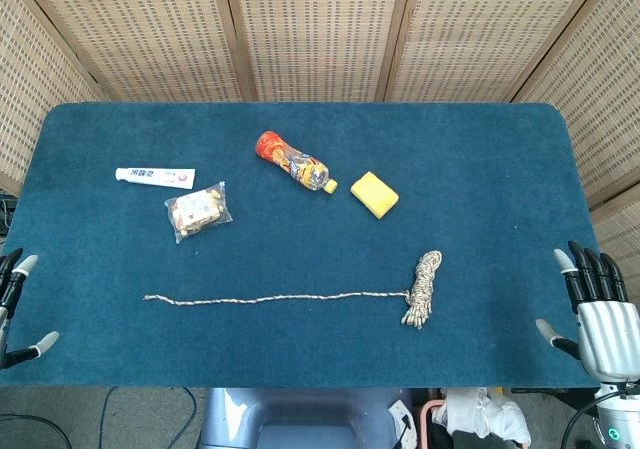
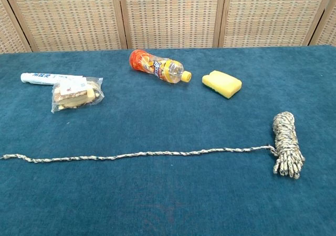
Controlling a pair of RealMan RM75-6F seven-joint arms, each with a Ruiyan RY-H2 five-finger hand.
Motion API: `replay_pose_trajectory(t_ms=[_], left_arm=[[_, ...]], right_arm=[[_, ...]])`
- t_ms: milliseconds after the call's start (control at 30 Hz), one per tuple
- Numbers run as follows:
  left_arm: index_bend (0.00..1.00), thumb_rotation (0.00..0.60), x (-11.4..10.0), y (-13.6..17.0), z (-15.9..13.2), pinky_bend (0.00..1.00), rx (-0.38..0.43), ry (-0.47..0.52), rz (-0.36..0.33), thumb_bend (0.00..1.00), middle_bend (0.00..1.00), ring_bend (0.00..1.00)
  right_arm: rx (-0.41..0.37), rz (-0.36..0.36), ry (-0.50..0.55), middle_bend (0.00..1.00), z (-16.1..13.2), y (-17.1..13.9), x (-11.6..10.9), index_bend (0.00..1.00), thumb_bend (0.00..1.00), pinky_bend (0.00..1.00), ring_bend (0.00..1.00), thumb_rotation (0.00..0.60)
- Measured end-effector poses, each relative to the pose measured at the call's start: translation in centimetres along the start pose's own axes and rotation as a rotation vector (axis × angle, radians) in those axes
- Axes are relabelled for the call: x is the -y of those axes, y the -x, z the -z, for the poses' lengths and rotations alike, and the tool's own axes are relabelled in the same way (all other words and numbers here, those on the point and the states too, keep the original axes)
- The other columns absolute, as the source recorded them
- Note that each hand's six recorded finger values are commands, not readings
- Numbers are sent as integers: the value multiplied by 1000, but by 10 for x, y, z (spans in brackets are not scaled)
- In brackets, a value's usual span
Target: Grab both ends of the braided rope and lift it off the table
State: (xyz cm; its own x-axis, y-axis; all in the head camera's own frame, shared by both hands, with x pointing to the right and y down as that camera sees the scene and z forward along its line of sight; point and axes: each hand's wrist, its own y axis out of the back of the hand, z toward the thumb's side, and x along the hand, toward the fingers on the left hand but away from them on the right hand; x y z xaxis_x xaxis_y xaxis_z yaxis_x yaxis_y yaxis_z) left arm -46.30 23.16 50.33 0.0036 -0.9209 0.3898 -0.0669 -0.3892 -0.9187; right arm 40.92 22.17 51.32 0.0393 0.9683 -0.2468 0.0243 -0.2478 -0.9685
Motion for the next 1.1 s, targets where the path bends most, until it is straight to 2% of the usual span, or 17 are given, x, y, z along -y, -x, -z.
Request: replay_pose_trajectory(t_ms=[233, 400, 500, 633, 767, 900, 1100], left_arm=[[0, 600, 0, 0, 0, 0, 1, -3, -5, 0, 0, 0], [0, 600, 3, -2, -1, 0, 2, -9, -3, 0, 0, 0], [0, 600, 4, -6, -2, 0, 1, -11, -2, 0, 0, 0], [0, 600, 4, -14, -2, 0, 0, -17, -17, 0, 0, 0], [0, 600, 7, -18, 0, 0, -13, -19, -17, 0, 0, 0], [0, 600, 10, -22, 2, 0, -28, -30, -9, 0, 0, 0], [0, 600, 18, -30, 5, 0, -58, -50, 13, 0, 0, 0]], right_arm=[[-21, -27, 25, 0, -3, 2, 4, 4, 0, 19, 0, 600], [-114, -59, -1, 0, -12, 16, 14, 3, 0, 19, 0, 600], [-230, -94, -72, 0, -21, 34, 28, 10, 0, 19, 0, 600], [-435, -157, -211, 0, -34, 68, 53, 37, 0, 27, 0, 600], [-617, -212, -313, 5, -48, 93, 78, 114, 2, 57, 0, 600], [-741, -250, -382, 59, -56, 106, 99, 194, 56, 70, 0, 600], [-920, -289, -468, 92, -65, 115, 126, 213, 71, 88, 0, 600]])
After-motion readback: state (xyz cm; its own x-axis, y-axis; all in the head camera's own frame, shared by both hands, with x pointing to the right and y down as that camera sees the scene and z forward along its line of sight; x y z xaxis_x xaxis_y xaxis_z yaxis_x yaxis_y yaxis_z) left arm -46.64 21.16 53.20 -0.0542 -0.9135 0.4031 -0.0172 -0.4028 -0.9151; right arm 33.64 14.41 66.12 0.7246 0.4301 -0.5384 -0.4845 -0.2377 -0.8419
